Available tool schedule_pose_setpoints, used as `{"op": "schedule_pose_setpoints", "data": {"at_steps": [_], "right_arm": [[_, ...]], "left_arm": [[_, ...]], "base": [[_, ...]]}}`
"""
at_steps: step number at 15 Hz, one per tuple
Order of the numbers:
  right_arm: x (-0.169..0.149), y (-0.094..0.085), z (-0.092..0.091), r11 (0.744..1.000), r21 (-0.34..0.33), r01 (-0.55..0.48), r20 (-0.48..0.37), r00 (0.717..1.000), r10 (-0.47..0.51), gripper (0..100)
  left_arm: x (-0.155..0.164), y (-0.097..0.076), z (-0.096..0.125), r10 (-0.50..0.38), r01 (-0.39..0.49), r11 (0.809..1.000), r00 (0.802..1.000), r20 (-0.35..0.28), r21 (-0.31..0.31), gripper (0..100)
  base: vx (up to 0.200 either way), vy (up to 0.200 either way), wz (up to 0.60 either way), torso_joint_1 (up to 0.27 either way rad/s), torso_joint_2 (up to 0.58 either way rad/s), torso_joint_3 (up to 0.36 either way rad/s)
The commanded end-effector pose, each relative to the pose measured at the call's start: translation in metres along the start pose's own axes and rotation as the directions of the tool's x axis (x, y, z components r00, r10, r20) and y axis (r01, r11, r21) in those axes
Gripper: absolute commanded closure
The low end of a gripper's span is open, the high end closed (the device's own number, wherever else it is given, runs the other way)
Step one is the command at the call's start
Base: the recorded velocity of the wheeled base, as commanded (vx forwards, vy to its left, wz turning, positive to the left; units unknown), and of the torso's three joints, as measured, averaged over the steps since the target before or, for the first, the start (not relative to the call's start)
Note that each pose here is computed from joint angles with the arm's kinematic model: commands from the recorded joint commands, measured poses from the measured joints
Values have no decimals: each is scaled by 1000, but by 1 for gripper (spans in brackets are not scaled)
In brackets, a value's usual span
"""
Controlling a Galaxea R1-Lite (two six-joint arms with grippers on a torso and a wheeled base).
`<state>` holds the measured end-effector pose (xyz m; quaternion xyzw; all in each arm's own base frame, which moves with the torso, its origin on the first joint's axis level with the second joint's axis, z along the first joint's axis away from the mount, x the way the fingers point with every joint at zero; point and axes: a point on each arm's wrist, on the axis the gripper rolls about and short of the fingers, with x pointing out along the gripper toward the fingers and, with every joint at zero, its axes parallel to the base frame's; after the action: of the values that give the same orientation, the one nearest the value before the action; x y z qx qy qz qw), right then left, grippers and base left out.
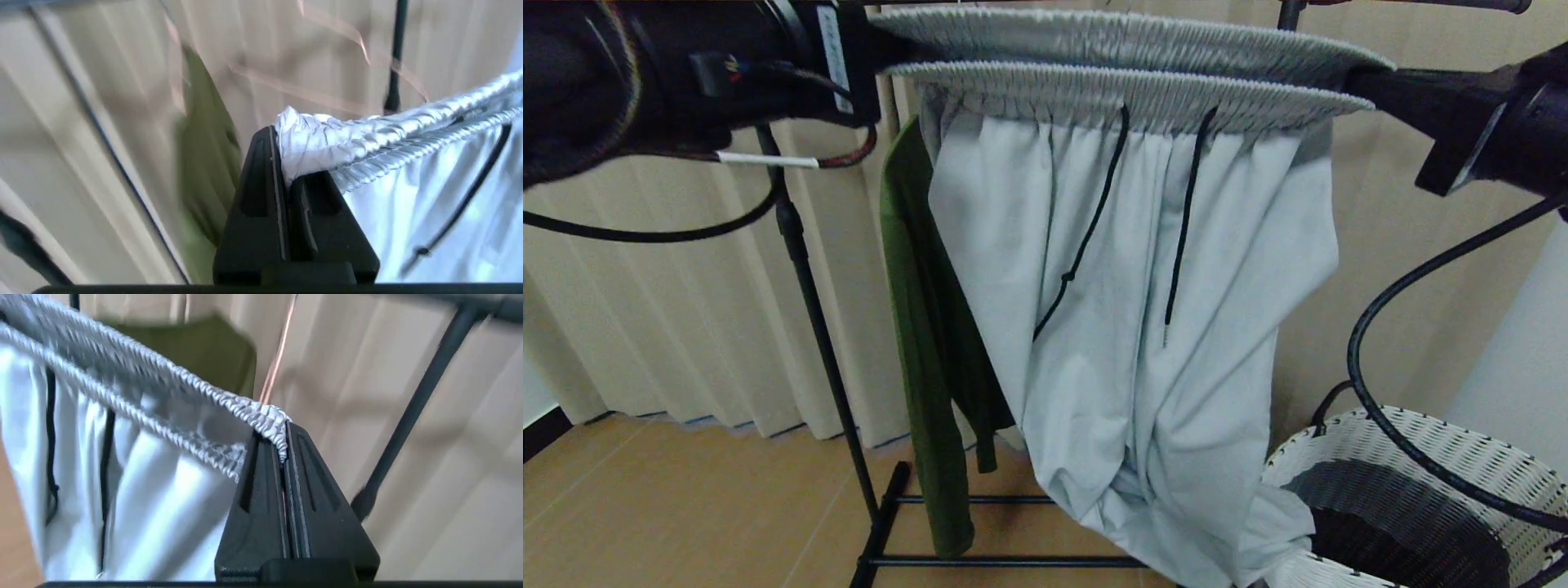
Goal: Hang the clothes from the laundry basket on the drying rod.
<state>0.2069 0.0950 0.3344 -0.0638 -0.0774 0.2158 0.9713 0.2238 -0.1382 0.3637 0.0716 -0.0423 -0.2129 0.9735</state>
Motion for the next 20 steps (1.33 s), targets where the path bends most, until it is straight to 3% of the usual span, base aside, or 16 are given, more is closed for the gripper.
{"op": "schedule_pose_setpoints", "data": {"at_steps": [1, 3, 10, 15, 17, 20], "right_arm": [[0, 2, -14, 1000, 3, -5, -46, 999, 5, 100], [-2, 4, -25, 1000, 5, -11, -83, 997, 11, 100], [-4, 4, -28, 1000, 3, -7, -66, 998, 7, 100], [-26, 4, -26, 1000, 3, -6, -51, 999, 6, 100], [-53, 4, -18, 1000, 2, -6, -10, 1000, 6, 100], [-75, 7, -27, 997, 7, -71, -12, 997, 71, 100]], "left_arm": [[10, -17, -29, -52, 53, 999, 994, -98, 10, 100], [9, -27, -46, -83, 87, 996, 984, -155, 16, 100], [9, -27, -49, -68, 73, 997, 983, -168, 21, 100], [13, -27, -49, -65, 70, 997, 985, -159, 21, 100], [39, -32, -53, -34, 37, 999, 989, -141, 22, 100], [67, -37, -56, 5, -2, 1000, 991, -135, 22, 100]], "base": [[0, 0, 0, 0, 0, 0], [0, 0, 0, 0, 0, 0], [0, 0, 0, 0, 0, 0], [0, 0, 0, 0, 0, 0], [0, 0, 0, 0, 0, 0], [0, 0, 0, 0, 0, 0]]}}
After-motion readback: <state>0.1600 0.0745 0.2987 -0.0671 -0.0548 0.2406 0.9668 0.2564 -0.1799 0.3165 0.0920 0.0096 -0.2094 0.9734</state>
